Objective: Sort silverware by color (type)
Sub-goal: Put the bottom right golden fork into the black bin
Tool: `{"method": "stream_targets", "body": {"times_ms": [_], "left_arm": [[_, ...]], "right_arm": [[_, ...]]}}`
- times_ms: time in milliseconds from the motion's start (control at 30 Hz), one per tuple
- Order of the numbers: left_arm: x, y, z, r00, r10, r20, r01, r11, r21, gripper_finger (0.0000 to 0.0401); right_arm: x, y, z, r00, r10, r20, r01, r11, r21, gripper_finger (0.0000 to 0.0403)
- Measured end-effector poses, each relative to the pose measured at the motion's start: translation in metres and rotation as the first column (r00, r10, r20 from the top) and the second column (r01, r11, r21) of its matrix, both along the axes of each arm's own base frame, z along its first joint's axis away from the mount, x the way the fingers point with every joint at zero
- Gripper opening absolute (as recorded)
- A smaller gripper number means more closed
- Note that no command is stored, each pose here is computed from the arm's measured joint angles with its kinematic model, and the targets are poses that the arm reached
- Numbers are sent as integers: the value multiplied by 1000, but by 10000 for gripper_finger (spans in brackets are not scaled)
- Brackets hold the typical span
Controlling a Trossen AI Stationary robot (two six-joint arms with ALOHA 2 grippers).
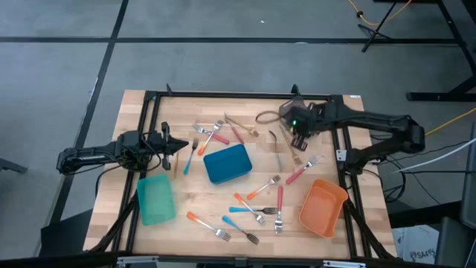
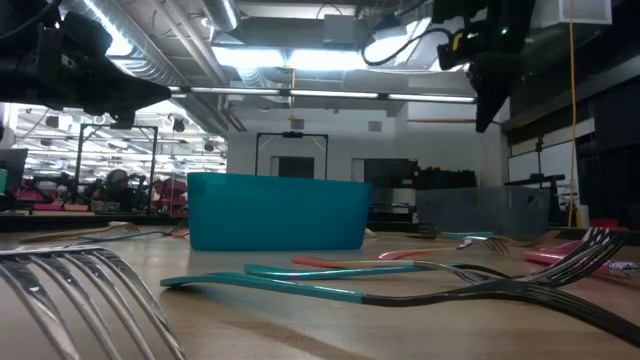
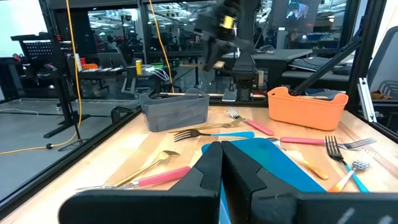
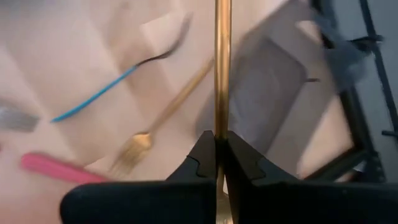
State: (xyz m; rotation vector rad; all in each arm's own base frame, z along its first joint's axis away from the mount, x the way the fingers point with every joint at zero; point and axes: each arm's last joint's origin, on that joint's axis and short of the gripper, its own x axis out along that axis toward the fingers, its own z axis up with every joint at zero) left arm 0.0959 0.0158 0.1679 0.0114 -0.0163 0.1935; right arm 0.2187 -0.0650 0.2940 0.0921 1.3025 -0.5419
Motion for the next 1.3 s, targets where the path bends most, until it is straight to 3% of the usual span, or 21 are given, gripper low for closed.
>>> {"method": "stream_targets", "body": {"times_ms": [200,333,567,733,933,1300], "left_arm": [[0,0,0,1000,0,0,0,1000,0,2],[0,0,0,1000,0,0,0,1000,0,2],[0,0,0,1000,0,-1,0,1000,0,2],[0,0,0,1000,0,0,0,1000,0,2],[0,0,0,1000,0,-1,0,1000,0,2],[0,0,0,1000,0,0,0,1000,0,2]], "right_arm": [[-8,-42,-10,999,-40,34,41,999,-22,2],[-19,-63,-29,997,-55,57,53,998,35,2],[-39,-89,-66,982,-163,92,159,986,42,2],[-51,-95,-90,975,-198,106,191,979,71,2],[-58,-92,-115,983,-149,103,145,988,46,3],[-62,-87,-134,984,-139,114,135,990,45,3]]}}
